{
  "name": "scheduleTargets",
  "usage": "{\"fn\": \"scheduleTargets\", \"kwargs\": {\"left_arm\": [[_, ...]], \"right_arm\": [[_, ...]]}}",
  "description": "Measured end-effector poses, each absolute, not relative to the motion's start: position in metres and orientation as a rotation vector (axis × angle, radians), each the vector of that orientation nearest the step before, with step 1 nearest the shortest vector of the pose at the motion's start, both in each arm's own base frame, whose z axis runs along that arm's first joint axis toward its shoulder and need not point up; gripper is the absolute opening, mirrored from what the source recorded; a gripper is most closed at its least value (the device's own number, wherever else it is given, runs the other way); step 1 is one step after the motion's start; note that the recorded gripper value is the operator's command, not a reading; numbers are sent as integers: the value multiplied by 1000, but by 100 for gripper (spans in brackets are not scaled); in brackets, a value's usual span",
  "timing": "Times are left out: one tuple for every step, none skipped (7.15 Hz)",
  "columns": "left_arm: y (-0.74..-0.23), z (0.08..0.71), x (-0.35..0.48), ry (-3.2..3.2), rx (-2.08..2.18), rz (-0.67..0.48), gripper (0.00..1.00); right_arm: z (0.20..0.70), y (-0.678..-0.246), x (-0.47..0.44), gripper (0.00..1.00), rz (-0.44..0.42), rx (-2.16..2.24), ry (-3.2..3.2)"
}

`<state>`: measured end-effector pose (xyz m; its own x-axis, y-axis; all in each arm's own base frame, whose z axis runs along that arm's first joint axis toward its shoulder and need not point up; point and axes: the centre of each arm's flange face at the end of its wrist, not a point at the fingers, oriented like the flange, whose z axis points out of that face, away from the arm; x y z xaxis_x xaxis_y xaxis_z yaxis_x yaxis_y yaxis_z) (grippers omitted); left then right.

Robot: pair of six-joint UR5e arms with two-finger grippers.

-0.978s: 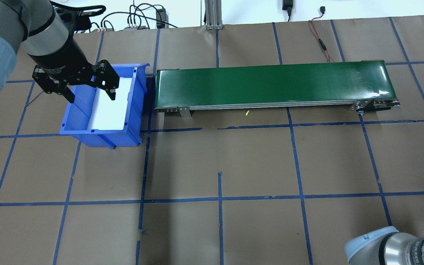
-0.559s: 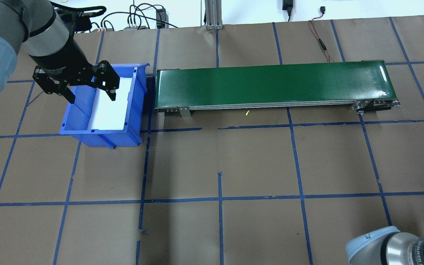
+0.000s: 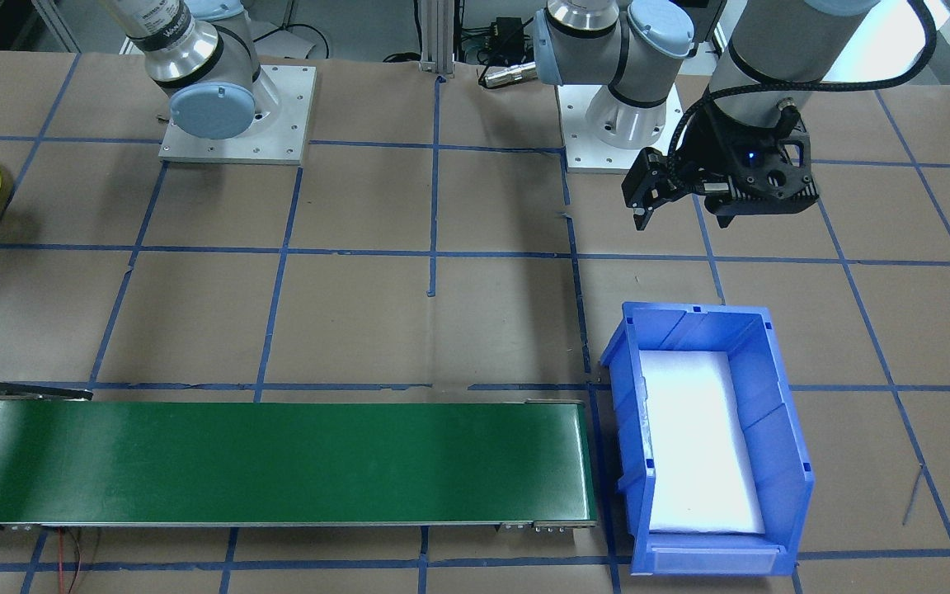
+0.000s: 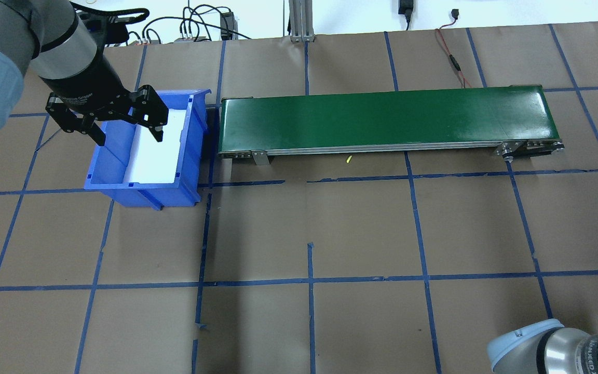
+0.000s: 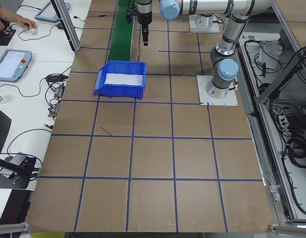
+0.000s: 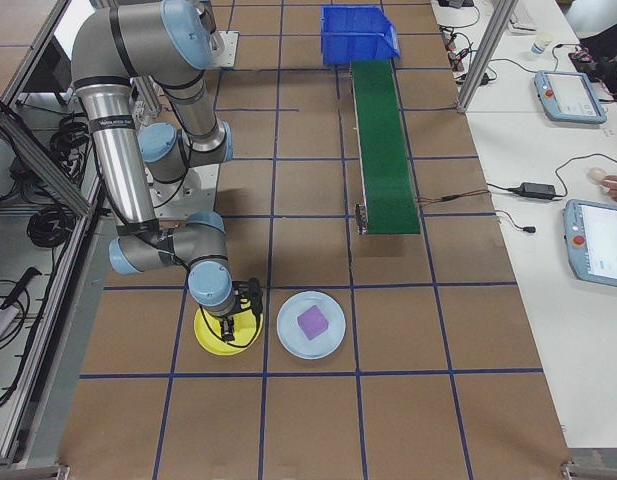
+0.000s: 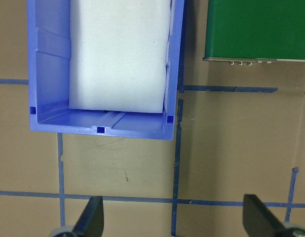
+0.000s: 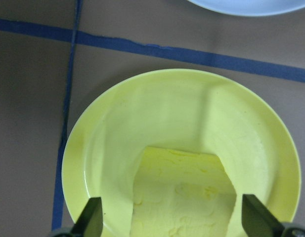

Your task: Move block left to right into plate

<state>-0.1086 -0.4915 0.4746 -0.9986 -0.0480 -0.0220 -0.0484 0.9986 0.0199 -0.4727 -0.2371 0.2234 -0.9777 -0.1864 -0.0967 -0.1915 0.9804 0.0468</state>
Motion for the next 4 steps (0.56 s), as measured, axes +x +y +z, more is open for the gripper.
{"fn": "scheduleTargets", "kwargs": {"left_arm": [[-492, 475, -108, 3120, -76, 31, 100], [-492, 475, -108, 3121, -77, 29, 100], [-492, 476, -108, 3122, -79, 27, 100], [-492, 476, -108, 3122, -79, 27, 100]], "right_arm": [[248, -248, -473, 100, 84, -273, 3039], [290, -268, -469, 100, 89, -224, 3027], [339, -291, -463, 100, 95, -195, 3027], [382, -314, -452, 100, 98, -214, 3039]]}}
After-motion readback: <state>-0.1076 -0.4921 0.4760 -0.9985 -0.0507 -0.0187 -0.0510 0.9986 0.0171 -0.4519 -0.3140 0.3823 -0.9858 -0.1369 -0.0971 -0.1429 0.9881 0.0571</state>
